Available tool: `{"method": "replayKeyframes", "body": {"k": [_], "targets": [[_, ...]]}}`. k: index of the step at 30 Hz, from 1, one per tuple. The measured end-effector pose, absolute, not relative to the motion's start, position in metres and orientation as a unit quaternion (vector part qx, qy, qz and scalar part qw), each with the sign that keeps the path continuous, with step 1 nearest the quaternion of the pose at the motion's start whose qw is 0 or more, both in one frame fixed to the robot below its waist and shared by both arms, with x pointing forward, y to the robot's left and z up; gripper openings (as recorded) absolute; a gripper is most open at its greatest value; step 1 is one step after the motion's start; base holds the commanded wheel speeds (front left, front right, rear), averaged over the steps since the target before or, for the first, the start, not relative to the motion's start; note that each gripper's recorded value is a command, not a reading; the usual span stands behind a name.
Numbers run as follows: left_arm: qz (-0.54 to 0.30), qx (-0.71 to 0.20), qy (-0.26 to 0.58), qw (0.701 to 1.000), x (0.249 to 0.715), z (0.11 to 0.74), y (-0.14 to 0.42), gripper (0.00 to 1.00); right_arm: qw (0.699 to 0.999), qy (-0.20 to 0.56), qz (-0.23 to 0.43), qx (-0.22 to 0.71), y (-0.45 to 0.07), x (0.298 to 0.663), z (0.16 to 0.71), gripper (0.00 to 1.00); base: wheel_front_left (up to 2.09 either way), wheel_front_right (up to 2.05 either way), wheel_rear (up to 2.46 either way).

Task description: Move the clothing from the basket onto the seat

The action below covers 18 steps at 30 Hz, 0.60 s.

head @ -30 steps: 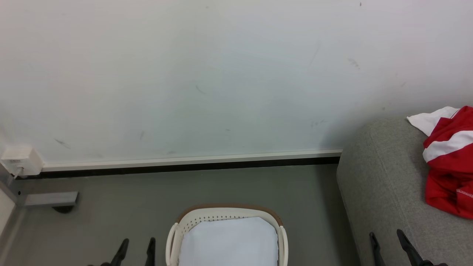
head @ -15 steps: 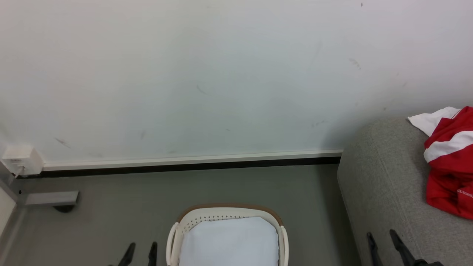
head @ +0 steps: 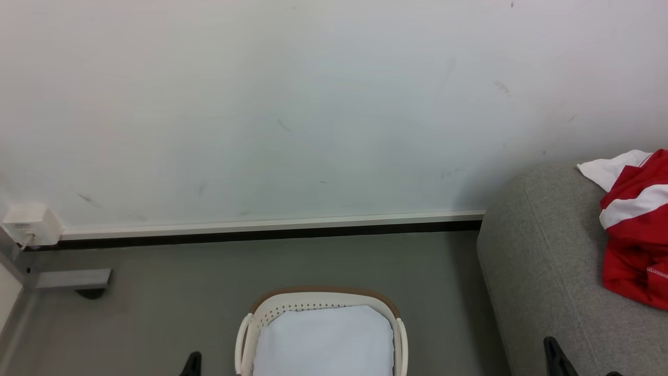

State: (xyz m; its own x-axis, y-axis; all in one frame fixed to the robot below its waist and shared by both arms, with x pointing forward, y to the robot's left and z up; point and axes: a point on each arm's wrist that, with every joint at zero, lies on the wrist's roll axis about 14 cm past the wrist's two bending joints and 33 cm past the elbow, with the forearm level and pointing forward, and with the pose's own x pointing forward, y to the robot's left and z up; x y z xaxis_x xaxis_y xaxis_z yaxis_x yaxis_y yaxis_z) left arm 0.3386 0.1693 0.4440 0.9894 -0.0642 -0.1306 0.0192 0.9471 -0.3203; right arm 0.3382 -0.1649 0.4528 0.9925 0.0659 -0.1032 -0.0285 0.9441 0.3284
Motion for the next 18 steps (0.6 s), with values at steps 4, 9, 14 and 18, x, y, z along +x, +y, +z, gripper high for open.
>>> {"method": "replayKeyframes", "body": {"k": [4, 9, 14, 18], "targets": [[-0.01, -0.196, 0.069, 0.978, 0.34, 0.445, 0.173, 0.0, 0.978, 0.059, 0.013, 0.2, -0.169, 0.339, 0.453, 0.0, 0.0, 0.0, 0.0], [0.0, -0.238, 0.068, 0.969, 0.344, 0.449, 0.175, 0.0, 0.969, 0.059, 0.002, 0.239, -0.172, 0.342, 0.454, 0.0, 0.0, 0.0, 0.0], [0.008, -0.274, 0.066, 0.959, 0.348, 0.451, 0.178, 0.0, 0.959, 0.056, -0.006, 0.278, -0.176, 0.346, 0.458, 0.0, 0.0, 0.0, 0.0], [0.016, -0.304, 0.065, 0.95, 0.35, 0.453, 0.181, 0.0, 0.95, 0.056, -0.014, 0.306, -0.179, 0.348, 0.458, 0.0, 0.0, 0.0, 0.0]]}}
